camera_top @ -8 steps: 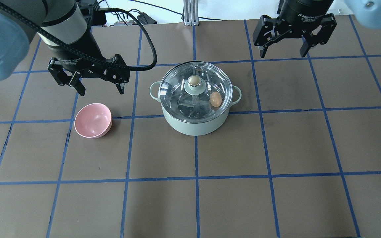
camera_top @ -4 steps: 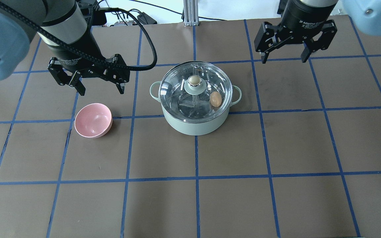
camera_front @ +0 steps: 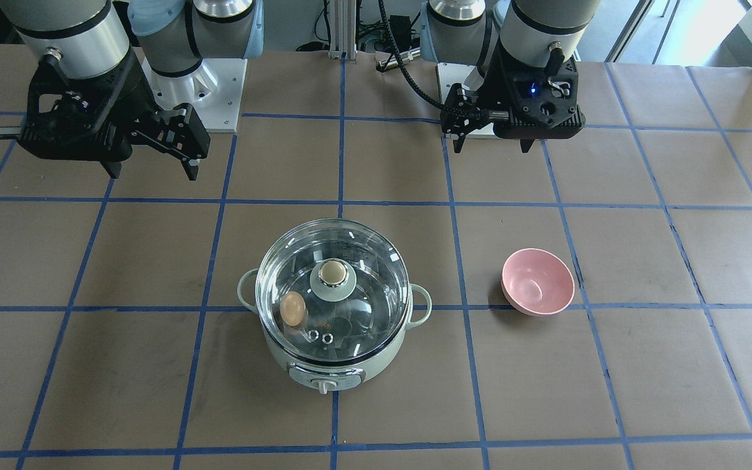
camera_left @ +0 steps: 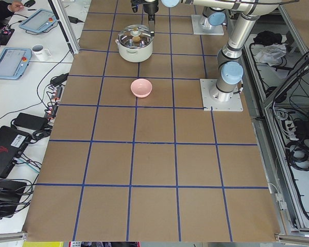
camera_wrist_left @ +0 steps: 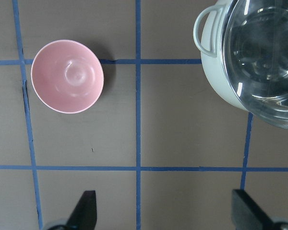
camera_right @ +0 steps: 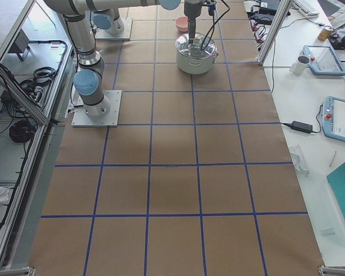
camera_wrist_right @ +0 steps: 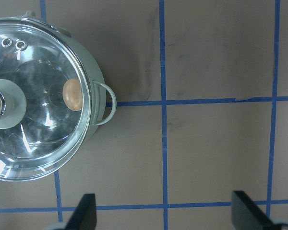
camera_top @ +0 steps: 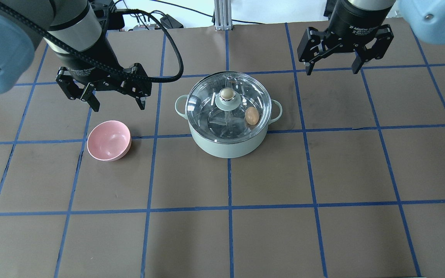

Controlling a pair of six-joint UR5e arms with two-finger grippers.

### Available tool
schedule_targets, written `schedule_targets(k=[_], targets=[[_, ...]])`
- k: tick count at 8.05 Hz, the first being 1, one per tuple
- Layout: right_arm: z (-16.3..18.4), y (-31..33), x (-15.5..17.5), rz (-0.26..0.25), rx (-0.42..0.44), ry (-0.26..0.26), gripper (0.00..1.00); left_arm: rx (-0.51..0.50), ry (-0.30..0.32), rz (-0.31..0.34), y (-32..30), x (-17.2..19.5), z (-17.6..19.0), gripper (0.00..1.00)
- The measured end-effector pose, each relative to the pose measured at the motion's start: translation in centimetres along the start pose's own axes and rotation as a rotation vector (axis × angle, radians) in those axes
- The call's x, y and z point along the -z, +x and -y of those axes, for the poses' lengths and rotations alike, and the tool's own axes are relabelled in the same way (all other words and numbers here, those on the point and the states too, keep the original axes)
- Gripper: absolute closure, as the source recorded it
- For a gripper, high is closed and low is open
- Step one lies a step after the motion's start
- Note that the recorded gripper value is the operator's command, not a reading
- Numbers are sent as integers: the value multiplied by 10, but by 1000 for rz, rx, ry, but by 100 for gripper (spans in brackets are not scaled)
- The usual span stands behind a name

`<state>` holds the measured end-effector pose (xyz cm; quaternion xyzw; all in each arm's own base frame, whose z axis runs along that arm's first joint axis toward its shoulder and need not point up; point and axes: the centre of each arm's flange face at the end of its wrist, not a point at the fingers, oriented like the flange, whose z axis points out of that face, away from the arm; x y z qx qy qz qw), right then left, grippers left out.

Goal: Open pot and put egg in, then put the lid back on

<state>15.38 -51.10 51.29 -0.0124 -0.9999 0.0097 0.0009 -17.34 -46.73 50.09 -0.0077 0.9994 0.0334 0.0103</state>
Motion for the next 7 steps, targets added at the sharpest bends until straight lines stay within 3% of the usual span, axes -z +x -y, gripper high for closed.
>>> schedule_targets(k=[7], targets=[[3,0,0,0,0,25,0,1,0,0,0,0,0,0]])
